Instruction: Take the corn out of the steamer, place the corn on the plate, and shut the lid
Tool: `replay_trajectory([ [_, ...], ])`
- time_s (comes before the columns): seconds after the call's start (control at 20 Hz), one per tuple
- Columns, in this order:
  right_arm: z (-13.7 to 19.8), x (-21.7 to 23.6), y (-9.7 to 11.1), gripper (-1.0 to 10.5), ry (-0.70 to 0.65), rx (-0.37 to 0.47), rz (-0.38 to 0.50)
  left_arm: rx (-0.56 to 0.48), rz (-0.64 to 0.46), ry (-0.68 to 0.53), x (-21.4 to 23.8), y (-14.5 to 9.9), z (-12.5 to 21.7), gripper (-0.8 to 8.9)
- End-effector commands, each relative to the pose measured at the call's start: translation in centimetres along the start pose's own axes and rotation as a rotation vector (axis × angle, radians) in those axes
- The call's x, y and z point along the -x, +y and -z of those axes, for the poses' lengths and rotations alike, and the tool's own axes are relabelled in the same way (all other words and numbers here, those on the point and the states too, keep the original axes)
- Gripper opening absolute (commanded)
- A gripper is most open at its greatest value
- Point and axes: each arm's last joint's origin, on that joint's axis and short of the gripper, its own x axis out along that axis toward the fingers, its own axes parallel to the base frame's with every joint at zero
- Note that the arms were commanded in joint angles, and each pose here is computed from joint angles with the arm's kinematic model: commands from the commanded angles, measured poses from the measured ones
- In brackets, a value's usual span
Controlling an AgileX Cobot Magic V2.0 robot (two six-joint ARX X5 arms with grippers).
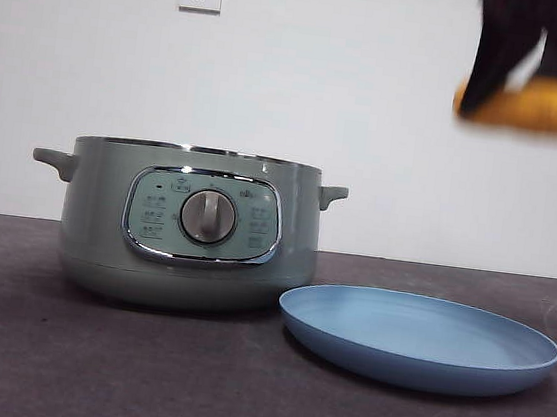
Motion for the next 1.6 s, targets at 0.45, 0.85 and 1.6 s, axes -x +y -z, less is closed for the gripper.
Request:
replay_trajectory([
  [0.45,5.6,-9.7,0.0,-0.1,0.073,-0.141,-0.065,-0.02,0.004,-0.062,0.6,-0.1,-0.6,-0.08],
  [0.85,7.2,-13.6,0.1,-0.1,0.133,-0.136,-0.037,-0.019,0.003,-0.062,0.6,-0.1,-0.5,-0.09],
  [1.6,8.7,-14.8,0.0,1.3,0.226,-0.152,0.031,-0.011,0.004,-0.038,-1.5,0.2,-1.2,-0.08],
])
